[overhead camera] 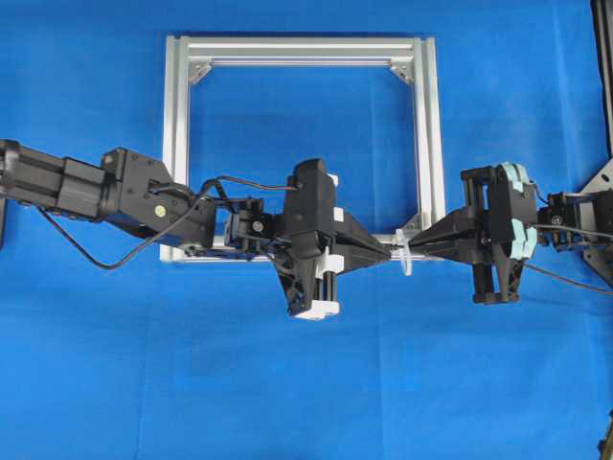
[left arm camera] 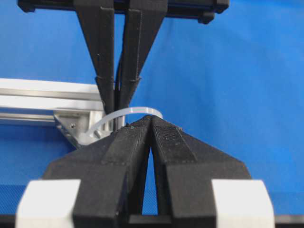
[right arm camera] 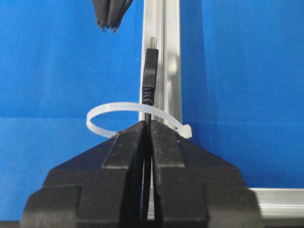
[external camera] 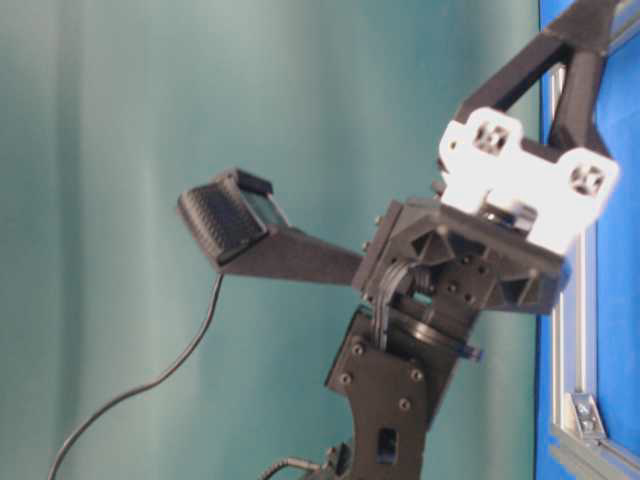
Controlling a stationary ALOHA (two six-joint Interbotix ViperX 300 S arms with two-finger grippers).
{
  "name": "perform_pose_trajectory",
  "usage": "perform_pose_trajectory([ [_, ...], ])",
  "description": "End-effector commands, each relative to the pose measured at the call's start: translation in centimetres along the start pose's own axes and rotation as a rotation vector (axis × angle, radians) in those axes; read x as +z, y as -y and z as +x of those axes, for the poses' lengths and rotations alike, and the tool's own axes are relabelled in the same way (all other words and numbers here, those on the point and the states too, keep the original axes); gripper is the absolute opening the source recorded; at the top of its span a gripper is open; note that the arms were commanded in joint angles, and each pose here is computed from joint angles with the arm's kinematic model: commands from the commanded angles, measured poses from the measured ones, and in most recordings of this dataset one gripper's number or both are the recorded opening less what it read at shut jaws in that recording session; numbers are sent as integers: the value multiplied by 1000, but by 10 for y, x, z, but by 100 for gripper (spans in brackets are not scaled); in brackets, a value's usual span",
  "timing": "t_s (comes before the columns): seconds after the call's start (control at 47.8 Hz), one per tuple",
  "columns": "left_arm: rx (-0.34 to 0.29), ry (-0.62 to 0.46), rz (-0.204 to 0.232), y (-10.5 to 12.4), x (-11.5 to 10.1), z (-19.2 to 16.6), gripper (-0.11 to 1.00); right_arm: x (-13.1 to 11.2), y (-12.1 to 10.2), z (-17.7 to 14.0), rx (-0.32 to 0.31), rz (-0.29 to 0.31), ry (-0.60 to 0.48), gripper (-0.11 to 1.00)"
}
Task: Insert the wire through the string loop located on the right side.
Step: 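Move the open left gripper toward the plug emerging from the loop, then close the left gripper on the USB plug beyond the loop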
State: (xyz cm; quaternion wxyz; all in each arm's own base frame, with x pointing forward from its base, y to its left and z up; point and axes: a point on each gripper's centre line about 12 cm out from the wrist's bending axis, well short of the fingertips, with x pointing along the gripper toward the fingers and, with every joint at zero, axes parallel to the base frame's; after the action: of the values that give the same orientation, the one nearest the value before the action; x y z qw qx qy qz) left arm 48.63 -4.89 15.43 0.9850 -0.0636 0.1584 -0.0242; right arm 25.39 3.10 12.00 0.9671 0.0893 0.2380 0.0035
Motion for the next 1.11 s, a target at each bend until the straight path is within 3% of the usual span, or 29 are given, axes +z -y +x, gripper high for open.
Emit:
perform_pose_trajectory([
  [0.0,-7,41,4,2,18,-1,0,8,-2,2,6,0,27,-4],
  [0.209,-1,45,2,-1,19,0,1,8,-2,2,6,-1,27,-4],
  [0.272,-2,48,5,-1,20,0,6,8,-2,2,6,-1,27,-4],
  [0.355,0,48,14,-1,20,0,26,8,-2,2,6,-1,27,-4],
  [0.502,4,53,18,-3,22,0,71,8,-2,2,8,-2,27,-4],
  [0.586,4,52,20,-3,22,0,88,8,-2,2,8,-2,27,-4],
  [0.795,11,32,19,-7,15,1,86,9,-2,2,8,-2,28,-4],
  [1.087,28,-29,18,-15,-15,14,86,9,-2,2,8,-2,28,-4],
])
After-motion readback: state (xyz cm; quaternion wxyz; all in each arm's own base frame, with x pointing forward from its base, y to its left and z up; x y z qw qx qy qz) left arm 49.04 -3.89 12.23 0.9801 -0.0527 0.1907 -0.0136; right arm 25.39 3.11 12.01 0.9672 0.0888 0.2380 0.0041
